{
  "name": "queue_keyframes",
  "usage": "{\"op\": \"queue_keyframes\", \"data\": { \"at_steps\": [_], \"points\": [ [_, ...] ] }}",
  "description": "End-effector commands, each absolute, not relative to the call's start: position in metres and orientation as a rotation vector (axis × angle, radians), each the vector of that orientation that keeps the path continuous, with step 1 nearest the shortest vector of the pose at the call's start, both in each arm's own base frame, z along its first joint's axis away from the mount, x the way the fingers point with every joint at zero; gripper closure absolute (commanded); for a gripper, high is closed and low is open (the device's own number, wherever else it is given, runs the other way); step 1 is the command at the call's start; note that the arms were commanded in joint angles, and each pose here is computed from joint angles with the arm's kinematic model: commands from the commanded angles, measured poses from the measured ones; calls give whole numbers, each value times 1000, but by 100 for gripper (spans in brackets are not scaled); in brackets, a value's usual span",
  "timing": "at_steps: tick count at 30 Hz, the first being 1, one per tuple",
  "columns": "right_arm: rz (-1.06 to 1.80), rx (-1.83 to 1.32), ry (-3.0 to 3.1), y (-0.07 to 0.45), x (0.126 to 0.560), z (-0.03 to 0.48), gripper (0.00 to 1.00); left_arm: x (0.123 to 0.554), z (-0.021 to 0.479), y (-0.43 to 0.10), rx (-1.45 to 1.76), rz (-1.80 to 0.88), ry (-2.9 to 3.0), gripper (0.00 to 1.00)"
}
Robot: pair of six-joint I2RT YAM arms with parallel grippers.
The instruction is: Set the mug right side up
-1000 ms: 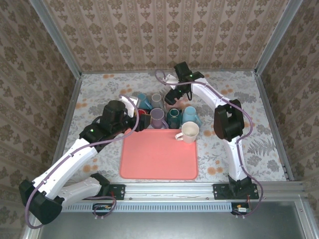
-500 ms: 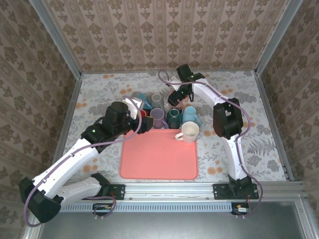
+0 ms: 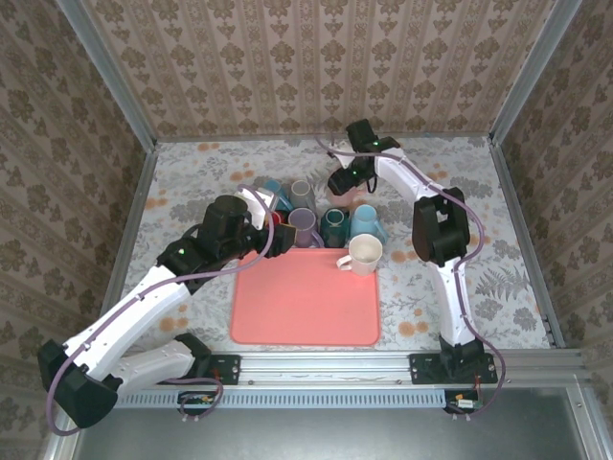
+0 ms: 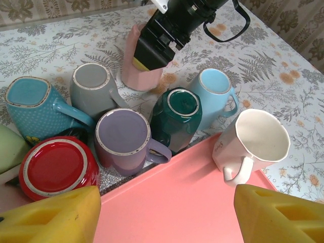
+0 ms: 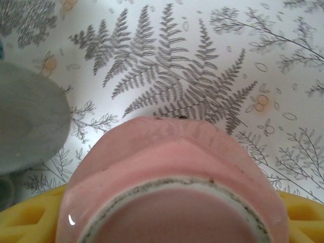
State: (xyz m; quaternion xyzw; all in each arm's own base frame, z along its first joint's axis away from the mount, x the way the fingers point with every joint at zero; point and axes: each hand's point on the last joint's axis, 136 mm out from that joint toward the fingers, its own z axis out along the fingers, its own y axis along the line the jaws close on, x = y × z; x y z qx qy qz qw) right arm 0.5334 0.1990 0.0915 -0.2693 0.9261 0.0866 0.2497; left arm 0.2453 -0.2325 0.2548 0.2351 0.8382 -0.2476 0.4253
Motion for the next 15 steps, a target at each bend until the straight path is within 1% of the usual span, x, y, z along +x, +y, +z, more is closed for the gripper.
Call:
{"op": "queue_keyframes", "data": {
  "at_steps": [1,6,10,15],
  "points": [
    [379,-384,2372,189,557,178,74,246,253,-235,613,-612,2089,29],
    [581,15,2309,163,568,228,73,247,251,-233,616,-591,2090,29],
    [664,168,2232,156,565,263,71,248,250,-231,616,-576,2088,29],
    [746,444,2140,138,551,306,72,251,248,-231,611,-568,2093,29]
  ]
}}
